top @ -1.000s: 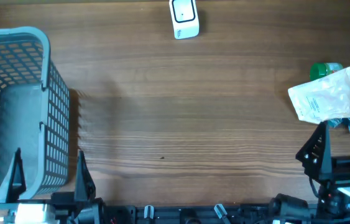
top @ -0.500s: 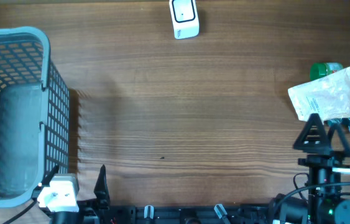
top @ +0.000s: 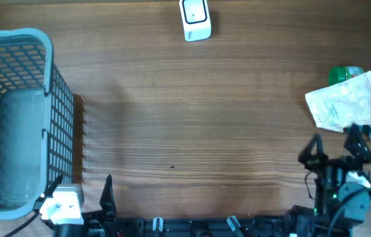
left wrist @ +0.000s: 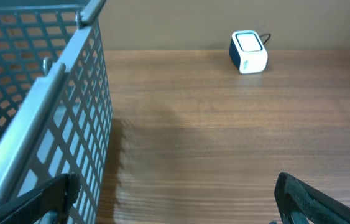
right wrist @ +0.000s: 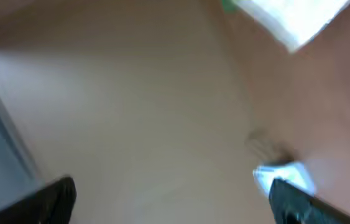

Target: Scan the item barcode

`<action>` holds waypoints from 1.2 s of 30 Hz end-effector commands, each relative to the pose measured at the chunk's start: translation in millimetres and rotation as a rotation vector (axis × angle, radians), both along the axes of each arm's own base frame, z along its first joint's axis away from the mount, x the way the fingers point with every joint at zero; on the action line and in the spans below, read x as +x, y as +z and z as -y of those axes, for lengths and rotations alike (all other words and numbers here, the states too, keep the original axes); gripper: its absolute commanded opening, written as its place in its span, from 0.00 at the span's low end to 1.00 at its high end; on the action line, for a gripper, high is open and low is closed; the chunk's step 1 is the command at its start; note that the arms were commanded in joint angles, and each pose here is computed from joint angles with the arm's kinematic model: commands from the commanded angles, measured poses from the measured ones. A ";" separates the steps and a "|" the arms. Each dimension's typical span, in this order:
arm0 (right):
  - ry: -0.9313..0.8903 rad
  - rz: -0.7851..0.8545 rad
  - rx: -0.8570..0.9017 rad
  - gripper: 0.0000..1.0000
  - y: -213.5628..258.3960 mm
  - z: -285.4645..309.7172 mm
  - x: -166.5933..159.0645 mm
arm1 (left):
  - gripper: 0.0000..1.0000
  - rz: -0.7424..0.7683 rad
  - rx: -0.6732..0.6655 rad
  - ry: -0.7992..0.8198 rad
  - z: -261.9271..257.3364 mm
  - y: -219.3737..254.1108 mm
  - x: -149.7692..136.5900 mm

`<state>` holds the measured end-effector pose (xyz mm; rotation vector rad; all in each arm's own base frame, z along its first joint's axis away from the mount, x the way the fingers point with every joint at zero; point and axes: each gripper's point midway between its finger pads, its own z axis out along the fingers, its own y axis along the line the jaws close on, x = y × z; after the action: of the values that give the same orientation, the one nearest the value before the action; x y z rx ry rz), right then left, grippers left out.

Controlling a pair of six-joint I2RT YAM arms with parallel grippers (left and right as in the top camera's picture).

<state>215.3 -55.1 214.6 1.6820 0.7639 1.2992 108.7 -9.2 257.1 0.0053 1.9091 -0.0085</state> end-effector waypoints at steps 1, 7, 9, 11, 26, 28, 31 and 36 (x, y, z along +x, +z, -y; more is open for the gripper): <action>0.105 0.160 -0.256 1.00 16.1 -17.7 18.5 | 1.00 0.012 0.014 -0.007 0.3 2.1 -0.7; 0.078 0.124 -0.965 1.00 31.8 -30.0 19.4 | 1.00 0.012 0.014 -0.007 0.3 2.1 -0.7; 0.082 0.074 -1.121 1.00 22.2 -32.0 22.1 | 1.00 0.012 0.014 -0.007 0.3 2.1 -0.7; 0.121 0.003 -1.251 1.00 -3.1 -35.8 28.0 | 1.00 0.012 0.014 -0.007 0.3 2.1 -0.7; 0.267 -0.170 -1.845 1.00 -38.8 -51.7 31.4 | 1.00 0.012 0.014 -0.007 0.3 2.1 -0.7; 0.268 -0.174 -1.842 1.00 -39.3 -51.2 31.5 | 1.00 0.012 0.014 -0.007 0.3 2.1 -0.7; 0.270 -0.175 -1.842 1.00 -39.7 -51.2 31.6 | 1.00 0.012 0.014 -0.007 0.3 2.1 -0.7; 0.270 -0.175 -1.843 1.00 -39.7 -51.2 31.6 | 1.00 0.012 0.014 -0.007 0.3 2.1 -0.7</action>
<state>247.1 -7.0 173.9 0.1713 1.5689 0.1477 108.7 -9.2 257.5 0.0055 1.9072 -0.0082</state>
